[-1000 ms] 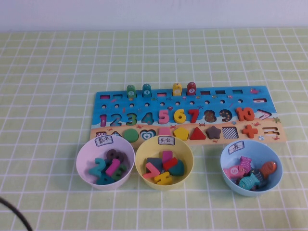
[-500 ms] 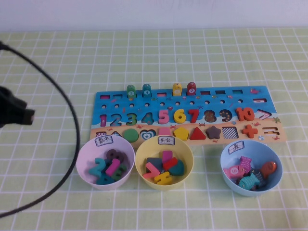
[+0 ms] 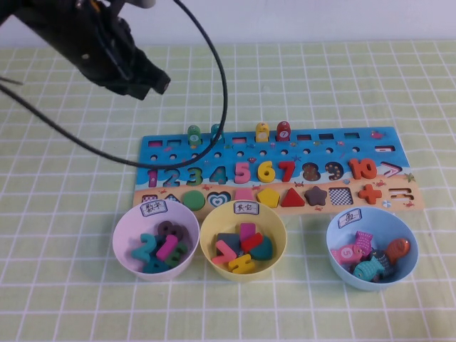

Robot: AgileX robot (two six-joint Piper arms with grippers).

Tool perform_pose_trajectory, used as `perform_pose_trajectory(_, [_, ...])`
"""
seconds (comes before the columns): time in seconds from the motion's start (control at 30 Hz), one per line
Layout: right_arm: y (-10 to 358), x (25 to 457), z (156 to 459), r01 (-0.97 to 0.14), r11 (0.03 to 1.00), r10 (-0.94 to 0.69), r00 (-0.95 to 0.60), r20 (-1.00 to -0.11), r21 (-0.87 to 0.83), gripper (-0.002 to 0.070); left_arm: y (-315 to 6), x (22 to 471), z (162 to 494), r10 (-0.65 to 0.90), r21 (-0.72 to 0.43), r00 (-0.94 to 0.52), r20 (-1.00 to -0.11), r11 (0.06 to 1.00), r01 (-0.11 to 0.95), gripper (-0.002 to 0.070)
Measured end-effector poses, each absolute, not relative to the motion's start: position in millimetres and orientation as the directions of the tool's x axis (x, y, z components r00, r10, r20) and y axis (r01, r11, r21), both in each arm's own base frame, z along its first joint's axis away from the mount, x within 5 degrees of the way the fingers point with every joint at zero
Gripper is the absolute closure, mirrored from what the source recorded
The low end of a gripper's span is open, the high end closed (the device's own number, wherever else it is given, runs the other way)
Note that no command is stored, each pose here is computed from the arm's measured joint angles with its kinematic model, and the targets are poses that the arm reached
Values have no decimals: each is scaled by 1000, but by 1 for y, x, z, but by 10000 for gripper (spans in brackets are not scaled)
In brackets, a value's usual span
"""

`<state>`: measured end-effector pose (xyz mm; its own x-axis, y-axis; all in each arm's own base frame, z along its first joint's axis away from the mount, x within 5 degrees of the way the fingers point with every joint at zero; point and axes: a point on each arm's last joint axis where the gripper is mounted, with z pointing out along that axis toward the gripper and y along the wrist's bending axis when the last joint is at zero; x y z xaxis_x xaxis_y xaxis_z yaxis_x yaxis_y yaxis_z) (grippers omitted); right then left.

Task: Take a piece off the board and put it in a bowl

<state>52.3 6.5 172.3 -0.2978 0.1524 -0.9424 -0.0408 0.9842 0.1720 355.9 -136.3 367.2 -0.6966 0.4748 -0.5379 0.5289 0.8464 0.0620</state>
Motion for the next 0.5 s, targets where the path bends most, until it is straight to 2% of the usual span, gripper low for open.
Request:
perform_pose_trajectory(0.23, [6,52,172,-41,984,152,-298,-942,172,694,-172,401,345,520,98,-686,-509,827,553,678])
perform_pose_trajectory(0.5, [6,52,172,-41,984,152,-298,-942,172,694,-199,436,288,534,98,-723,-437,828,552,678])
